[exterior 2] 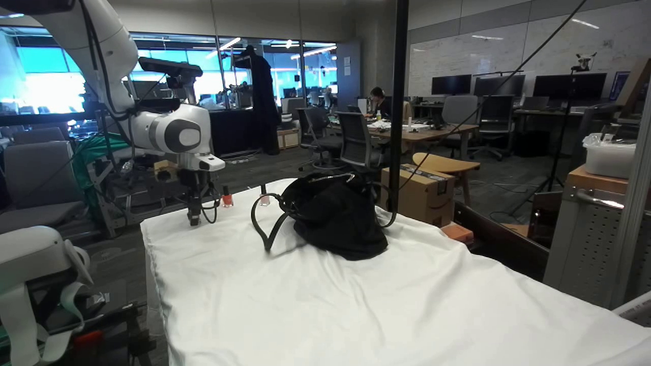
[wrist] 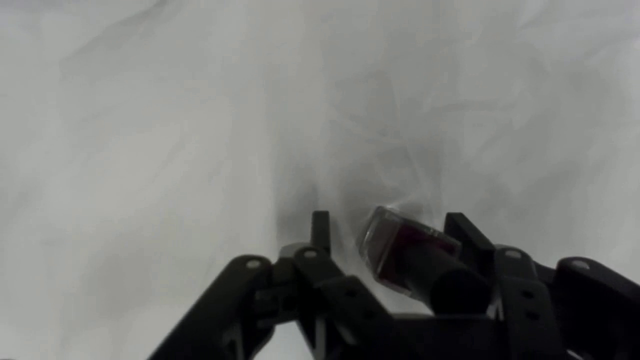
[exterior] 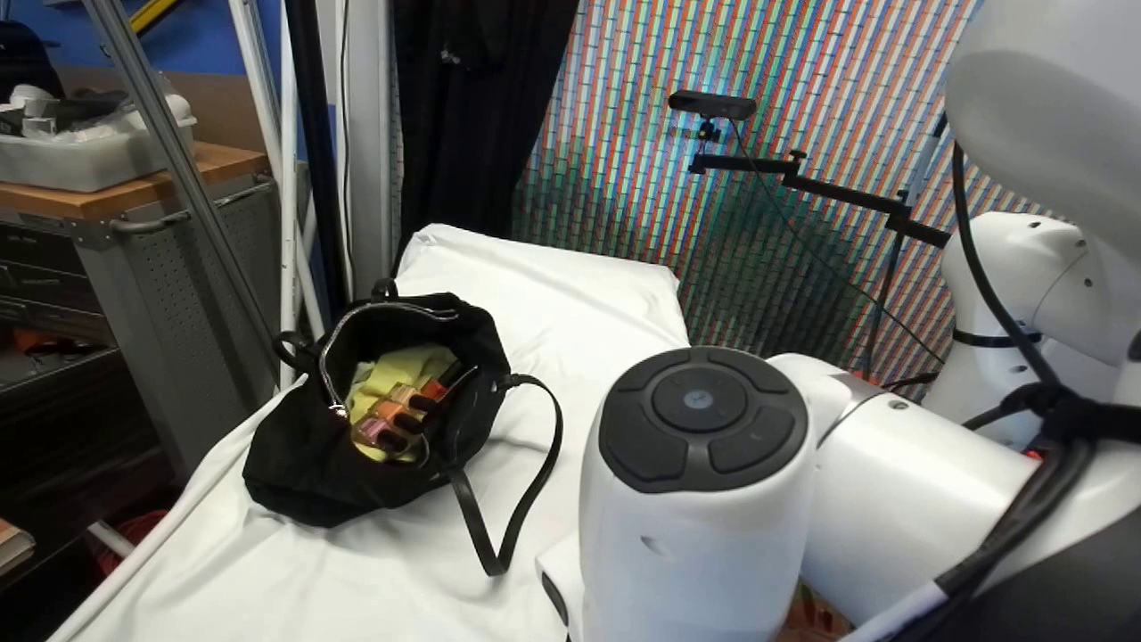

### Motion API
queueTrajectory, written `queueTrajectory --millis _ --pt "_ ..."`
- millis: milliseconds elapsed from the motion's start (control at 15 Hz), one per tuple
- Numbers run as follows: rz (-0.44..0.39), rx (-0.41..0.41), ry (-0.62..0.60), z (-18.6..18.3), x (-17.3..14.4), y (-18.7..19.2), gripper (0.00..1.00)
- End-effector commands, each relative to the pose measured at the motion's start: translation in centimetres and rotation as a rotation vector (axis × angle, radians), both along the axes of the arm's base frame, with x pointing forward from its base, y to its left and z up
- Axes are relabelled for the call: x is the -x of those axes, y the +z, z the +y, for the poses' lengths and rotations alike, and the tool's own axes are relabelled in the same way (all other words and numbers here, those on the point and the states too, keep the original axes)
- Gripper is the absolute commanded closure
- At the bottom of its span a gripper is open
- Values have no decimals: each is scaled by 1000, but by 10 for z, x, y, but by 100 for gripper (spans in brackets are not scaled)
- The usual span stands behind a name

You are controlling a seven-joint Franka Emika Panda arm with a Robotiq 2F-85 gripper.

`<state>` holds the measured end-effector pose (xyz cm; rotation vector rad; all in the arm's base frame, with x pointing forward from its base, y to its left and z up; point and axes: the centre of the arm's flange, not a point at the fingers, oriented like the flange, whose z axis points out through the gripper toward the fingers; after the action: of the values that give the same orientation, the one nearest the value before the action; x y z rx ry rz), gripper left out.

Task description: Pick up the nail polish bottles and place them in the black bag

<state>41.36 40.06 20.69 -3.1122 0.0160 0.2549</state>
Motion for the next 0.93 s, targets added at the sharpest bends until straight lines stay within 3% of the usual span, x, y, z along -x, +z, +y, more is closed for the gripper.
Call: queueTrajectory --millis 0,200,267,867 --pt "-1 32 8 10 -2 1 64" --pt "-2 36 7 11 -4 1 83" --pt "-2 39 5 10 -5 1 85" --pt "-27 46 -45 -21 -31 38 85"
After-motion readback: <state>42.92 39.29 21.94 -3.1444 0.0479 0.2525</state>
